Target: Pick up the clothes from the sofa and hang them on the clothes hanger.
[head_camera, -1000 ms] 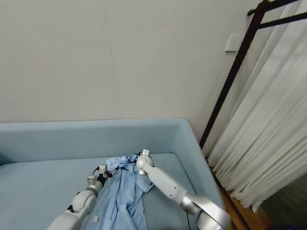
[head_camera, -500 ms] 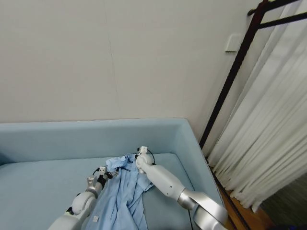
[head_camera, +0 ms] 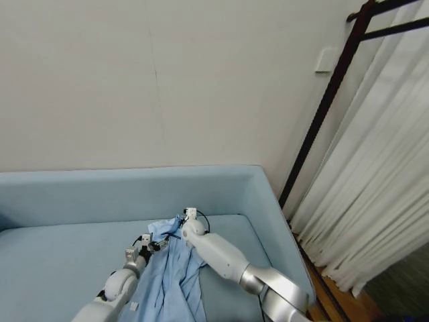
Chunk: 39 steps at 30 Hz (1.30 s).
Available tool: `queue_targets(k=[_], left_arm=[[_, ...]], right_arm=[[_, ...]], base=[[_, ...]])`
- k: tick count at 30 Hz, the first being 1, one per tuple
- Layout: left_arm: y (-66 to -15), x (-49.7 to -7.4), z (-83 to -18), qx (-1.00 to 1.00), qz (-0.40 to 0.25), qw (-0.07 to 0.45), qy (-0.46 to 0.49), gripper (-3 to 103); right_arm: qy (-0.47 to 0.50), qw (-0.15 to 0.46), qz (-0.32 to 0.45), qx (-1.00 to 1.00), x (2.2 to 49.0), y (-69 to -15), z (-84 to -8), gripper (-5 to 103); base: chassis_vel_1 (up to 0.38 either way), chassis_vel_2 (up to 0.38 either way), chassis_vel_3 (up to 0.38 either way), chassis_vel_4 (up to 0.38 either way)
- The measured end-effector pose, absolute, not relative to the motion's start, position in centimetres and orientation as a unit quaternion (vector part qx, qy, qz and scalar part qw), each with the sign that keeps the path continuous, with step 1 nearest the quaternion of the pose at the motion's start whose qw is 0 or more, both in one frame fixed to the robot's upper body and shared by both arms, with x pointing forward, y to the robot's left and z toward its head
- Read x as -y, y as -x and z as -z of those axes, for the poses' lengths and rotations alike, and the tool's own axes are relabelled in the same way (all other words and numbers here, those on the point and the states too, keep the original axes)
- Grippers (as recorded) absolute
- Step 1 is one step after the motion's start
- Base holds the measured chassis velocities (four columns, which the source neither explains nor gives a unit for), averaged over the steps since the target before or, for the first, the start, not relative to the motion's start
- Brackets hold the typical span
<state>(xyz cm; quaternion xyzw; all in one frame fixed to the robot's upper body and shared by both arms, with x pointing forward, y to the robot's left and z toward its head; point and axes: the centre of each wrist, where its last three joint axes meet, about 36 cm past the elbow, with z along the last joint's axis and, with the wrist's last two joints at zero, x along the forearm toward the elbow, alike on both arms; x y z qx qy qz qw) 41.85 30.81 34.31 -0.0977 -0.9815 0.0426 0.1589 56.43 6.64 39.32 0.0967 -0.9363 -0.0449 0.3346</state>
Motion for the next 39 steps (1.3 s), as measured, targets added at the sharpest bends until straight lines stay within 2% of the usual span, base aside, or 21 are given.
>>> queue_targets(k=[3,5,9,11,12,14,17,18,19,21,28,39], left_arm=[[-41.8,-31.1,-34.6,0.982,-0.039,0.156,0.098,100],[-41.7,-31.1,-34.6,0.982,-0.039,0.156,0.098,100],[-41.6,-31.2,-34.9,0.983,-0.037,0.153,0.099,100],[-41.6,-31.3,-35.0,0.983,-0.036,0.153,0.098,100],[-41.6,-31.3,-35.0,0.983,-0.036,0.152,0.098,100],[-41.6,-31.4,-35.0,0.983,-0.036,0.152,0.097,100],[-41.7,-31.4,-35.0,0.983,-0.036,0.152,0.097,100],[-41.7,-31.6,-35.1,0.983,-0.035,0.152,0.097,100],[-41.8,-31.8,-35.2,0.983,-0.033,0.152,0.096,100],[-42.0,-32.0,-35.2,0.983,-0.033,0.152,0.095,100],[-42.6,-32.2,-34.9,0.983,-0.035,0.153,0.095,100],[-42.7,-32.1,-34.6,0.983,-0.038,0.155,0.094,100]], right_arm=[[-0.117,0.324,0.037,0.938,-4.4,-54.7,-39.6,35],[-0.119,0.319,0.034,0.940,-3.7,-54.4,-39.8,35],[-0.133,0.294,0.009,0.947,1.5,-54.0,-40.5,57],[-0.141,0.290,0.000,0.946,2.7,-54.0,-40.5,57],[-0.152,0.289,-0.009,0.945,4.0,-53.9,-40.4,62],[-0.189,0.298,-0.035,0.935,7.2,-54.4,-39.7,73],[-0.205,0.306,-0.043,0.929,8.4,-55.0,-39.1,79],[-0.217,0.318,-0.050,0.922,9.5,-55.9,-38.3,89],[-0.222,0.325,-0.051,0.918,10.0,-56.5,-37.9,89],[-0.222,0.333,-0.050,0.915,10.2,-57.3,-37.3,98],[-0.214,0.345,-0.025,0.914,7.8,-59.7,-37.4,100],[-0.238,0.370,-0.042,0.897,5.4,-57.9,-36.1,100]], base=[[0.000,0.000,0.000,0.000],[0.000,0.000,0.000,0.000],[0.000,0.000,0.000,0.000],[0.000,0.000,0.000,0.000],[0.000,0.000,0.000,0.000],[0.000,0.000,0.000,0.000],[0.000,0.000,0.000,0.000],[0.000,0.000,0.000,0.000],[0.000,0.000,0.000,0.000],[0.000,0.000,0.000,0.000],[0.000,0.000,0.000,0.000],[0.000,0.000,0.000,0.000]])
